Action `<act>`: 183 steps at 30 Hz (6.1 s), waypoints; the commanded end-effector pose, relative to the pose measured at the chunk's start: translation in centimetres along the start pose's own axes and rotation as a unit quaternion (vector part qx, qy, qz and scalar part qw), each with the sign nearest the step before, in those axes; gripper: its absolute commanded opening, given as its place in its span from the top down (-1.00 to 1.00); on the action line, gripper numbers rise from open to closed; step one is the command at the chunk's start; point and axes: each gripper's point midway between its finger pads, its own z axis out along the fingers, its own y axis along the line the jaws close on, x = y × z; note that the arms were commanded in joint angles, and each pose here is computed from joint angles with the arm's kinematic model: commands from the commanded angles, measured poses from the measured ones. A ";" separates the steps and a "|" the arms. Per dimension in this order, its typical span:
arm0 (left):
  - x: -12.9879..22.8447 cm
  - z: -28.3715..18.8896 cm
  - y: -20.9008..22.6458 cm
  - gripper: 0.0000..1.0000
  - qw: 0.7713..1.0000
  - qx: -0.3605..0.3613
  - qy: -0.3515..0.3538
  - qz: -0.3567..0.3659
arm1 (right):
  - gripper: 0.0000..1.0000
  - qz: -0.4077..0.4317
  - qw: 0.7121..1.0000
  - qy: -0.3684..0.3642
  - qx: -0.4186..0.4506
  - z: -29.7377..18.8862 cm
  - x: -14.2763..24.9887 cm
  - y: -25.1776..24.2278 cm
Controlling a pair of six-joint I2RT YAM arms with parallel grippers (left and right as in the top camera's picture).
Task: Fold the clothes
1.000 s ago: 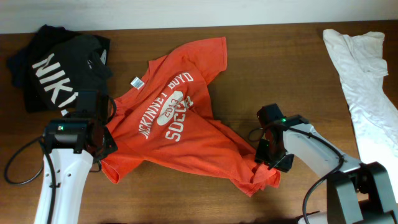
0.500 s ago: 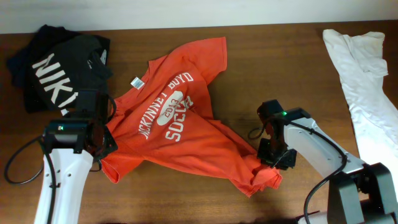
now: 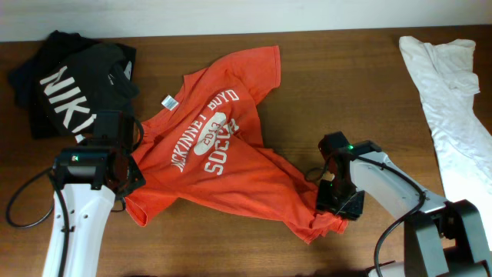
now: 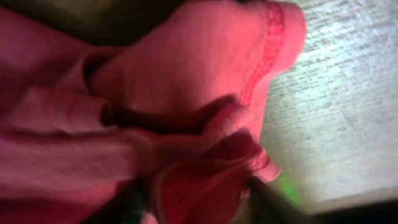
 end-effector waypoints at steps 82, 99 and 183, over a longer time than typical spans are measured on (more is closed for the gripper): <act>-9.9 1.2 -13.8 -0.97 0.979 0.082 0.098 0.161 | 0.92 -0.056 0.981 -0.180 -0.039 -11.7 -22.7 5.8; -10.6 3.2 -15.1 -0.97 0.980 0.091 0.079 0.156 | 0.92 -0.049 0.984 -0.172 0.007 -2.9 -27.7 5.9; 2.5 12.0 -9.0 0.99 0.973 0.136 0.174 0.066 | -0.97 0.213 0.972 -0.096 0.009 -12.8 -1.3 -9.1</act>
